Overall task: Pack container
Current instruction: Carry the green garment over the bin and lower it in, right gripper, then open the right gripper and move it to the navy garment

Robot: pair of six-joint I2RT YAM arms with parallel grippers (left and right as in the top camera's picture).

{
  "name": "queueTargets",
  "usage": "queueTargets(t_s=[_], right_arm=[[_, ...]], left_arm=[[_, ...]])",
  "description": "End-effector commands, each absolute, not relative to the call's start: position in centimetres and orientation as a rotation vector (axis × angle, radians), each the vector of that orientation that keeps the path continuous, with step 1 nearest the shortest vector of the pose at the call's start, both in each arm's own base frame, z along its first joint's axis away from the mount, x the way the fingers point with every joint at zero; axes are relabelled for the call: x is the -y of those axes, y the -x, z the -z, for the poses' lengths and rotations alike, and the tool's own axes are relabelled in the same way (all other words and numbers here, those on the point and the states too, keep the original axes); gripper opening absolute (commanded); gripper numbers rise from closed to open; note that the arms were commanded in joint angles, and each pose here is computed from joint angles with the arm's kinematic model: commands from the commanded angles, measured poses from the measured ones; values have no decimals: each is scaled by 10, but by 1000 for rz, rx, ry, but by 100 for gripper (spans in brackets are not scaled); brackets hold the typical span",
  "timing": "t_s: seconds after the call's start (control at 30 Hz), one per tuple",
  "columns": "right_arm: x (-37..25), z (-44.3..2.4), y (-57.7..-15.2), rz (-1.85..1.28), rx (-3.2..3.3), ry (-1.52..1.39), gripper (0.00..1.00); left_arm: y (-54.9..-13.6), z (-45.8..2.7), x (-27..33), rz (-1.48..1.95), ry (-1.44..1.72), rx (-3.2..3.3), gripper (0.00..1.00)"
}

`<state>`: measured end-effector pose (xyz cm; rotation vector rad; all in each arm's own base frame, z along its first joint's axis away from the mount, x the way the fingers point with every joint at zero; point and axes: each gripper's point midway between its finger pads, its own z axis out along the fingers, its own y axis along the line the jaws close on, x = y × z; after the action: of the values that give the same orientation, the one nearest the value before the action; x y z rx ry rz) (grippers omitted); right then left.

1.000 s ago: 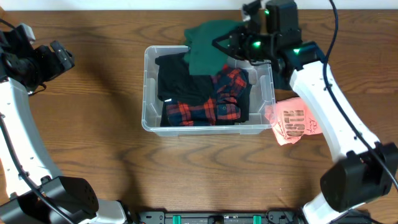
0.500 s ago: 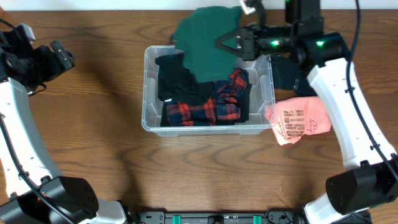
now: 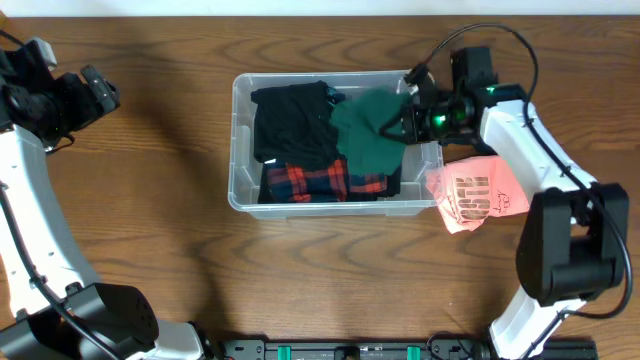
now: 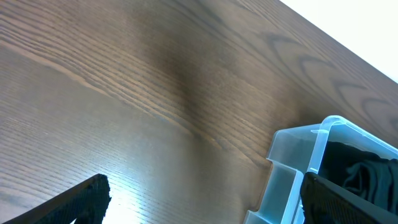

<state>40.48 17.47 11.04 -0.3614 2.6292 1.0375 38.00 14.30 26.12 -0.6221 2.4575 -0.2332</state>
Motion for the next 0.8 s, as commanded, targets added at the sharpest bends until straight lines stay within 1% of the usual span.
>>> queueTargets(t_s=[0.0, 0.1, 0.2, 0.23, 0.3, 0.33, 0.4, 0.47, 0.57, 0.63, 0.77], right_arm=[[-156, -87, -407, -770, -2737, 305, 1], [-145, -80, -408, -666, -2779, 243, 1], [-142, -79, -407, -647, -2790, 238, 3], [-142, -81, -407, -647, -2784, 239, 11], [-142, -87, -409, -639, -2768, 244, 35], [-141, -91, -411, -627, -2757, 249, 41], [-140, -106, -414, -607, -2719, 266, 41], [-140, -128, -418, -603, -2668, 287, 46], [-140, -168, -421, -595, -2572, 301, 60], [-138, -194, -422, -585, -2508, 303, 67], [-126, -246, -421, -556, -2376, 286, 68]], left_arm=[[-379, -260, -144, 233, 635, -2457, 98], [-379, -260, -144, 233, 635, -2457, 98], [-379, -260, -144, 233, 635, -2457, 98], [-379, -260, -144, 233, 635, -2457, 98], [-379, -260, -144, 233, 635, -2457, 98], [-379, -260, -144, 233, 635, -2457, 98], [-379, -260, -144, 233, 635, -2457, 98], [-379, -260, -144, 233, 635, -2457, 98], [-379, -260, -144, 233, 635, -2457, 98], [-379, -260, -144, 233, 635, -2457, 98], [-379, -260, -144, 233, 635, -2457, 98]])
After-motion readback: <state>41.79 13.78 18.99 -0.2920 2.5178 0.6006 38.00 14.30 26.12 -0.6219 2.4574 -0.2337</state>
